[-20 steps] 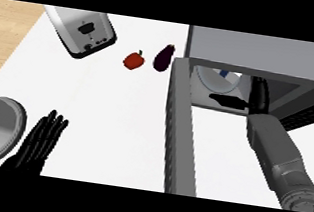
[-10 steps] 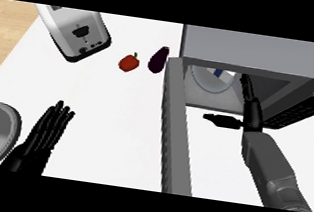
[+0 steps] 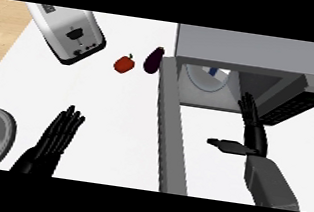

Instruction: Pick up the milk, place it into the microwave and close the microwave

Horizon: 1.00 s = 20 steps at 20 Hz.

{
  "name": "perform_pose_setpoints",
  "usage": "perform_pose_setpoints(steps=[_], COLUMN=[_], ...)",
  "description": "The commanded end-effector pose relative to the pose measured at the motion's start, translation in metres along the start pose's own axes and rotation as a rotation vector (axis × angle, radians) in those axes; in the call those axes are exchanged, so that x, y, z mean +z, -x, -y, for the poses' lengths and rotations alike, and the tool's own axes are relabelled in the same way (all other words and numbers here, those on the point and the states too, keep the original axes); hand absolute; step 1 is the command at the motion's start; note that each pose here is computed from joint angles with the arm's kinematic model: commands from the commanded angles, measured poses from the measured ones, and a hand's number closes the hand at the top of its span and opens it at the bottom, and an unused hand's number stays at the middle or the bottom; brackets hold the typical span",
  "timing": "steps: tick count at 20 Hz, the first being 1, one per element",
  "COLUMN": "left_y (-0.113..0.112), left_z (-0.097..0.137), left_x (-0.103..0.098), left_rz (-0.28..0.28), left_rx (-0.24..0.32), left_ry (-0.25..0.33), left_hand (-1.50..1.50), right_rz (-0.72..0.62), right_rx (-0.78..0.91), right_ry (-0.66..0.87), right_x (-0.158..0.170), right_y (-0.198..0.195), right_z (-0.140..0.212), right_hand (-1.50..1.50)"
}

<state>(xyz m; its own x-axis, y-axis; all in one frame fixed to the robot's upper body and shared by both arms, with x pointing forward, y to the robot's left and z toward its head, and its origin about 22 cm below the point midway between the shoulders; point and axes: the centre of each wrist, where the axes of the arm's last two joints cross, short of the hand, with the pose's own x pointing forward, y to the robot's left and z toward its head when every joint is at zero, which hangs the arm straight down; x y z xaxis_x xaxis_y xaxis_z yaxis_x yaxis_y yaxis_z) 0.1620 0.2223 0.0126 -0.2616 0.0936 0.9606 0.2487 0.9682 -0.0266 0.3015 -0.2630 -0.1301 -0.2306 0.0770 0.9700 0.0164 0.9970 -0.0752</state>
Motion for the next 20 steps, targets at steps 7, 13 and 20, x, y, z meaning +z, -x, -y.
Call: perform_pose_setpoints(steps=[7, 13, 20], left_y=[0.006, 0.014, 0.054], left_z=[0.0, 0.024, 0.039], left_x=[-0.009, -0.021, -0.031], left_rz=[-0.103, -0.132, -0.214], left_rx=[-0.08, -0.204, -0.265], left_ry=[0.141, 0.277, 0.498], left_hand=[1.5, 1.5, 1.5], right_rz=[0.073, 0.102, 0.119], right_rx=[-0.191, -0.158, -0.166], right_ry=[-0.018, -0.036, -0.023], right_x=[0.042, 0.062, 0.084], right_y=[0.005, -0.014, -0.043], right_z=[0.02, 0.063, 0.075], right_hand=[-1.5, -1.5, -1.5])
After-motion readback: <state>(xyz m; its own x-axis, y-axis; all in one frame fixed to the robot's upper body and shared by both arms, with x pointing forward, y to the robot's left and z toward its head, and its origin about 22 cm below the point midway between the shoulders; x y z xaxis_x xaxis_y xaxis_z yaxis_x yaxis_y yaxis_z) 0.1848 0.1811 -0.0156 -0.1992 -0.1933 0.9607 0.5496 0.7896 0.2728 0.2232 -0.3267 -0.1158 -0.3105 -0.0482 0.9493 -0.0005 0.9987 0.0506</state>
